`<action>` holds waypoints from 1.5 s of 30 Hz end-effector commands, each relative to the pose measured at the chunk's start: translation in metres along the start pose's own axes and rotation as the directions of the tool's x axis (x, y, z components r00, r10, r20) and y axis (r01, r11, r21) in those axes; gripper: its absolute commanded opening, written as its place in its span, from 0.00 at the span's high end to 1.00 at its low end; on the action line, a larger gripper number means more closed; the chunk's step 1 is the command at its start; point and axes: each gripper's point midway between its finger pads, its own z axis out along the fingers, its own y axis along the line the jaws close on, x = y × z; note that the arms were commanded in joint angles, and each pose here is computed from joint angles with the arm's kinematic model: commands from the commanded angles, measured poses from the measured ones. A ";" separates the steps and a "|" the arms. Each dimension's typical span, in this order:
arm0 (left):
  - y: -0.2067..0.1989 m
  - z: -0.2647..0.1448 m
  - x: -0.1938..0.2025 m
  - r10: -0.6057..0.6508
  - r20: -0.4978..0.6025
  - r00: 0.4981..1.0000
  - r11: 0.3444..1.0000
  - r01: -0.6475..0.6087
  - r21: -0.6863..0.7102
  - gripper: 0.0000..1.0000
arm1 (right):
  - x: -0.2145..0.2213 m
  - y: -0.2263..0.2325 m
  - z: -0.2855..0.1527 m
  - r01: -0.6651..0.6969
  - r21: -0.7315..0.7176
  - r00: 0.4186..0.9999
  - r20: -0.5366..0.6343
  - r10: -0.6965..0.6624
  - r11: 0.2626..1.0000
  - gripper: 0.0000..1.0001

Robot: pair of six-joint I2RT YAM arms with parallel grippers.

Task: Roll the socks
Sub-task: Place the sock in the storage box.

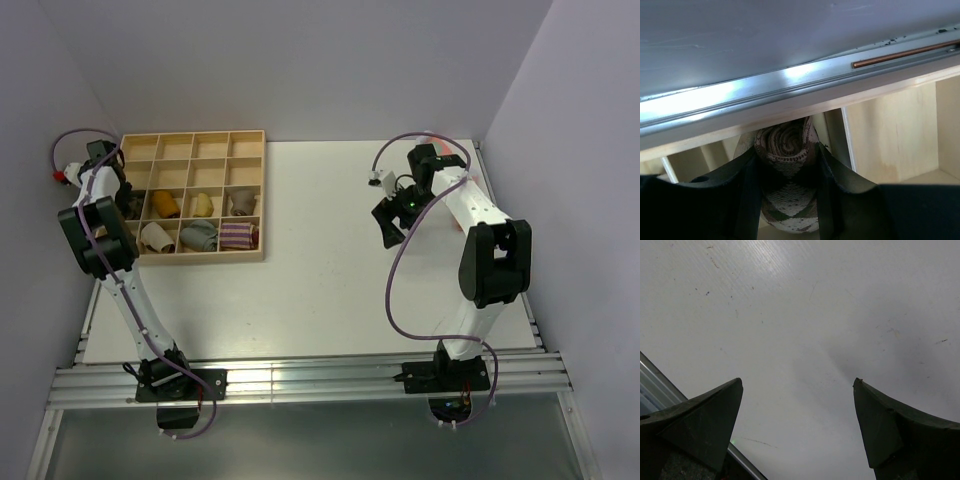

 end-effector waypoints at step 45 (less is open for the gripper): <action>0.067 -0.026 0.033 0.144 -0.135 0.980 0.936 -0.179 -0.303 0.39 | 0.002 -0.005 0.004 0.034 0.018 0.999 -0.025 -0.034 0.999 0.02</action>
